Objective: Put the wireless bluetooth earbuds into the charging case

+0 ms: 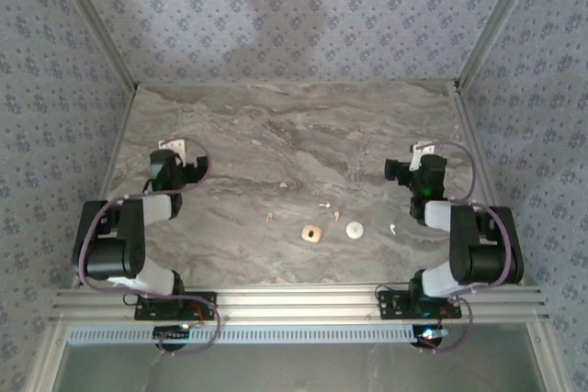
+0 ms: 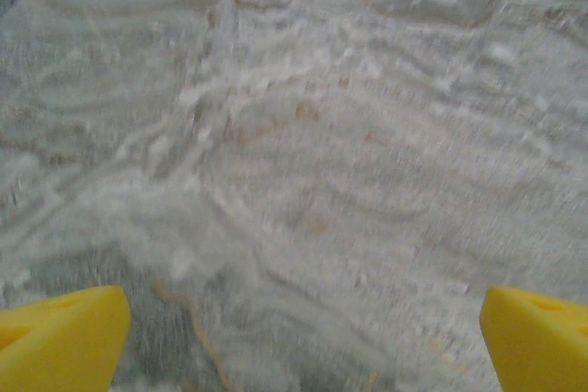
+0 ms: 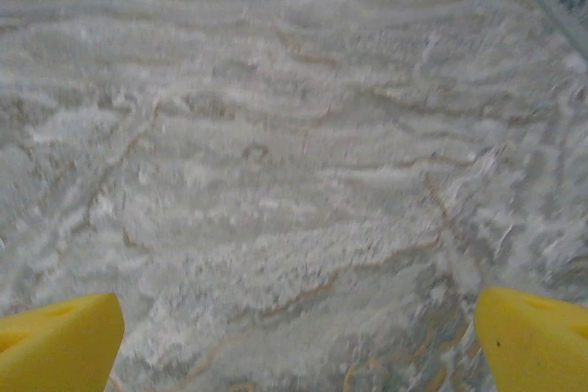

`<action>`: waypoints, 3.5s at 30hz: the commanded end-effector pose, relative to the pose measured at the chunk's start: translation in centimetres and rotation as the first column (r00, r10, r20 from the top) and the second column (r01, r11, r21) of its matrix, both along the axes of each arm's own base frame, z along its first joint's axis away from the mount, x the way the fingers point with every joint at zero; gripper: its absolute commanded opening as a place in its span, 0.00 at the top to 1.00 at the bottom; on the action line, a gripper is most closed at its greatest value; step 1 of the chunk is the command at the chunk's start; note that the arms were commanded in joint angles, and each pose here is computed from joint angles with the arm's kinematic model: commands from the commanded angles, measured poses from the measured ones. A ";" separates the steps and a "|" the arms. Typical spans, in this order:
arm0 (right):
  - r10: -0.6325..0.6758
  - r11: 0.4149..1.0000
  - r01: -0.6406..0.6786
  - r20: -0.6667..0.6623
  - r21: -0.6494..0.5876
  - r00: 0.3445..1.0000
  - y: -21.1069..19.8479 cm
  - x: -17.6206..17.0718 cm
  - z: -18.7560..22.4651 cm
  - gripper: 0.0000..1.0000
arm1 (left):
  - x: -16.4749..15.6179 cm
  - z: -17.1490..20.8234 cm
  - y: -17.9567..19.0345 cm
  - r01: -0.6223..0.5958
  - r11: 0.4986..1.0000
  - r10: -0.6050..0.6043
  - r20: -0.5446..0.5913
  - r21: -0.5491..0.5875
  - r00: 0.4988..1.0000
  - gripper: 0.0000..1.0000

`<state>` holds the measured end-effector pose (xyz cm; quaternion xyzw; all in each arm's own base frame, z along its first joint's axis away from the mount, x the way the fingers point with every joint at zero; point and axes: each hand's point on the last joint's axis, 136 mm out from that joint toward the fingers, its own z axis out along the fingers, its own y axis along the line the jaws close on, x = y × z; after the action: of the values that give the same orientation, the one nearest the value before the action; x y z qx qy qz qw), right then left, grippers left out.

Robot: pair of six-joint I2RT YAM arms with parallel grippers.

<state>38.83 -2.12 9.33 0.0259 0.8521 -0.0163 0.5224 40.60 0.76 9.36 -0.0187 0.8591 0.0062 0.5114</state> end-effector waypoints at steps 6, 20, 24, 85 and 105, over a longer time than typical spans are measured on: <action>-0.011 0.999 0.019 -0.176 0.044 0.984 0.8 -3.1 5.9 0.00 | -0.9 6.1 -3.3 0.086 0.994 -0.090 -0.046 -0.070 0.995 0.08; 0.016 0.970 0.091 -0.429 0.227 0.903 5.1 -10.2 9.2 0.00 | -6.2 6.8 -10.5 0.182 0.963 -0.240 -0.334 -0.197 0.911 0.14; 0.043 0.983 0.054 -0.508 0.174 0.860 7.4 -11.2 8.1 0.00 | -7.2 5.7 -12.2 0.171 0.955 -0.261 -0.413 -0.241 0.873 0.15; 0.166 0.951 -0.292 -0.965 0.102 0.201 16.8 -18.9 -7.4 0.31 | -9.9 0.0 -14.8 0.073 0.947 -0.258 -0.603 -0.314 0.755 0.18; 0.115 0.953 -0.298 -0.971 0.049 0.211 16.1 -19.1 -8.1 0.53 | -10.4 0.2 -14.5 0.067 0.948 -0.250 -0.601 -0.310 0.759 0.21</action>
<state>20.84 14.73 1.58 -0.1418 0.9848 -0.0042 -0.1002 30.77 -13.96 8.75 -0.0050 0.9727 -0.1468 0.1798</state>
